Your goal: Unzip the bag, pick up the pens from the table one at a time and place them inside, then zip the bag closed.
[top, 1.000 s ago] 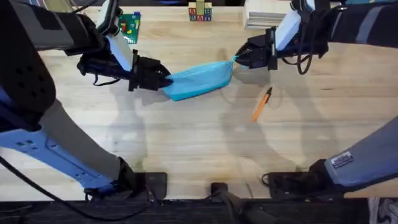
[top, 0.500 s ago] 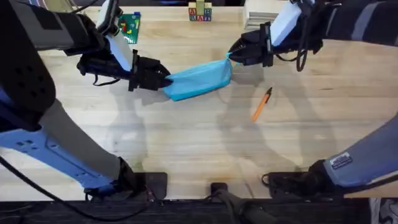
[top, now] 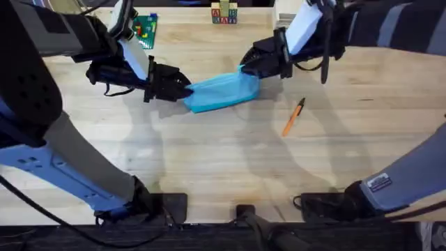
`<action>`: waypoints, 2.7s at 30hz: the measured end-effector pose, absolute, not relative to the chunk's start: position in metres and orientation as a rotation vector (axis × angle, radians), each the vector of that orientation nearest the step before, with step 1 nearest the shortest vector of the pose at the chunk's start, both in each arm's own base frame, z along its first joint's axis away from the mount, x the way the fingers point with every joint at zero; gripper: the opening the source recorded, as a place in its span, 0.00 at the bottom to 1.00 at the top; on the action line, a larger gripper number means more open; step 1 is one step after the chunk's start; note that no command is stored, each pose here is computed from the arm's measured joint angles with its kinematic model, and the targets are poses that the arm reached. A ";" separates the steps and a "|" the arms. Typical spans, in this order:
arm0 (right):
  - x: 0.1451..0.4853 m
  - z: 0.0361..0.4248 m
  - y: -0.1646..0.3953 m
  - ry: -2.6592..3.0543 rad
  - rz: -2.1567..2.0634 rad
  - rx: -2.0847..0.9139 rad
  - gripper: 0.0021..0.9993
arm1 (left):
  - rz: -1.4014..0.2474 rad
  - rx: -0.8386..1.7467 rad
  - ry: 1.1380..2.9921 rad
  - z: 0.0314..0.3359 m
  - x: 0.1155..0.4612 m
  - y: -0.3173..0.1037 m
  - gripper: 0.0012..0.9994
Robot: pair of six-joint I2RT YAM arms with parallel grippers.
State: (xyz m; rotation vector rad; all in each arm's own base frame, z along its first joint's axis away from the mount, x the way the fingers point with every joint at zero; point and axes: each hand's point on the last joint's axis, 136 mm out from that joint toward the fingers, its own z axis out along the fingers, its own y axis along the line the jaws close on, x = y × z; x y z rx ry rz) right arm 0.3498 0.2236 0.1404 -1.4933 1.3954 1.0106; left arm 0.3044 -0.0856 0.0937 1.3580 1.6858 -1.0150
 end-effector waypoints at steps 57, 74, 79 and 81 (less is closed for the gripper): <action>0.322 0.138 0.350 1.351 0.878 -1.657 0.03 | -1.004 1.356 1.685 0.094 0.306 -0.083 0.04; 0.320 0.140 0.354 1.363 0.895 -1.647 0.79 | -1.006 1.358 1.682 0.094 0.306 -0.085 0.04; 0.320 0.139 0.354 1.392 0.910 -1.630 1.00 | -1.007 1.359 1.681 0.094 0.306 -0.085 0.04; 0.323 0.139 0.352 1.426 0.924 -1.607 1.00 | -1.007 1.358 1.682 0.094 0.306 -0.085 0.04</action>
